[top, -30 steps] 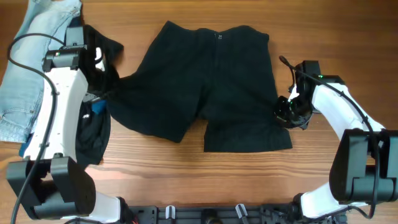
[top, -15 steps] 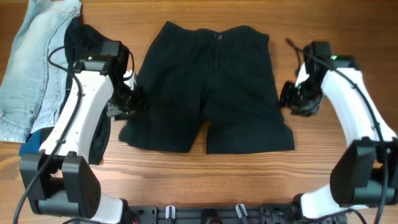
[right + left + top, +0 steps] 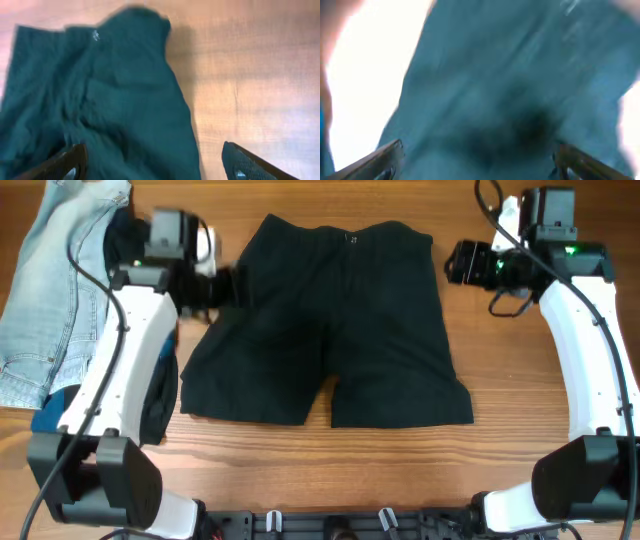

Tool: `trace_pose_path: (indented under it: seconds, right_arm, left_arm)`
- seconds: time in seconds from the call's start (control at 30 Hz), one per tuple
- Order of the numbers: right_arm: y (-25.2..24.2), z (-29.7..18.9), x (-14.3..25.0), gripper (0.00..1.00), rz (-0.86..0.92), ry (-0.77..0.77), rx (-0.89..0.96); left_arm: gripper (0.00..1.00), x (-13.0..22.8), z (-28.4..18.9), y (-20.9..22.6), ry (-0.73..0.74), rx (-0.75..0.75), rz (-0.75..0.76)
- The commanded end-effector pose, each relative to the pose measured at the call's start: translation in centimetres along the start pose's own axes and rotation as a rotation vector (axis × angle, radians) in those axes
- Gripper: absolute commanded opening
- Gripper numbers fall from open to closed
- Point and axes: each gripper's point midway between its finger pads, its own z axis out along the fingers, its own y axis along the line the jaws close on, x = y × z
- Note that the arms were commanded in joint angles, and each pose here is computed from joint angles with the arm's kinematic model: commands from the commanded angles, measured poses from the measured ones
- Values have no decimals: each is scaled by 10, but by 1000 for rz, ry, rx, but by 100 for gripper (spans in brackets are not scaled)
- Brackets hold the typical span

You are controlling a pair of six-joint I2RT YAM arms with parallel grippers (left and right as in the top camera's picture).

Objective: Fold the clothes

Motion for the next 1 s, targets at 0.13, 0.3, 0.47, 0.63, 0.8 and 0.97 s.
trace_pose_path:
  seconds: [0.13,0.3,0.47,0.63,0.8,0.97]
  right_arm:
    - [14,23,-36,87,-123,-112,-83]
    - [17,56,-54,86,-158,-164,-124]
    - [18,101,-57,84,-177,-167,-148]
    - [25,148,-45,82,-175,-132,-177]
    - [28,181,-42,82,-98,-136,-198]
    - [21,197,-40,82,-78,-139,-183]
  left_arm:
    - [99,-89,30,-25,-159,79,109]
    - [100,-114,84,-21,-188,88,131]
    - [100,-125,122,-15,-230,98,144]
    - [99,-127,152,-12,-250,104,155]
    - [100,-116,182,-16,-233,106,171]
    - [100,-106,210,-7,-209,95,166]
